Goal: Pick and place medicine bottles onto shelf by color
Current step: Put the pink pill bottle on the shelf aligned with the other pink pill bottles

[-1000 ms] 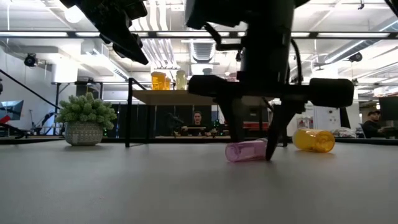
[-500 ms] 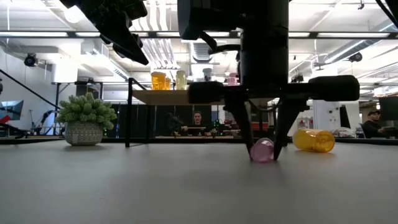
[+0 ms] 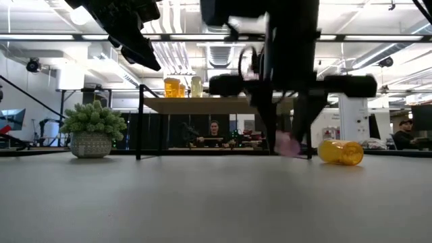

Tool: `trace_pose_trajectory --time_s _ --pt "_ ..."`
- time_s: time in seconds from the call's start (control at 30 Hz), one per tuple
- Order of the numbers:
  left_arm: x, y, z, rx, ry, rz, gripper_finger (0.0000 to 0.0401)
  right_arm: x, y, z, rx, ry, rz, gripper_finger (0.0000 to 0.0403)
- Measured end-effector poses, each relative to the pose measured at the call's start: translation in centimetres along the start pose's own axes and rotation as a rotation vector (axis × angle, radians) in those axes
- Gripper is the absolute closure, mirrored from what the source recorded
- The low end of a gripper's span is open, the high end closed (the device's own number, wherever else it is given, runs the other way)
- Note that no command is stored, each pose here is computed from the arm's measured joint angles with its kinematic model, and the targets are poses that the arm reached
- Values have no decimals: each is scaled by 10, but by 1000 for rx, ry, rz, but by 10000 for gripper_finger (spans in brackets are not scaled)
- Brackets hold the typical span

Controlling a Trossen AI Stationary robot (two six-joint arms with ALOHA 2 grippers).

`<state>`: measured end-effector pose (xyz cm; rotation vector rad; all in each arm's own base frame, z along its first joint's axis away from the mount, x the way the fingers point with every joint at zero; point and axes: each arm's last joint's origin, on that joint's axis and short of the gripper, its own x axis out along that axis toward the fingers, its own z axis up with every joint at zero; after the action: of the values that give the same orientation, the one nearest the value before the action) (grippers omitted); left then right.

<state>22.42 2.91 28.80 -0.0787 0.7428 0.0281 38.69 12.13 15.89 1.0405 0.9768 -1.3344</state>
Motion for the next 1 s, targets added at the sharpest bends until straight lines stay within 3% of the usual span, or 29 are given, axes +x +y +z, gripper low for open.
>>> trace_pose_trajectory --time_s 0.3,0.53,0.83,1.0 --pt "0 0 0 -60 -5 4 211 -56 -21 28 -205 -112 89 300" --pt "0 0 4 -135 -44 7 211 -89 -55 59 -241 -257 182 300" --pt "-2 0 16 -204 -159 -5 211 -116 -106 96 -179 -694 329 300" --pt "-3 0 24 -195 -247 -13 211 -114 -119 102 -260 -906 357 300"
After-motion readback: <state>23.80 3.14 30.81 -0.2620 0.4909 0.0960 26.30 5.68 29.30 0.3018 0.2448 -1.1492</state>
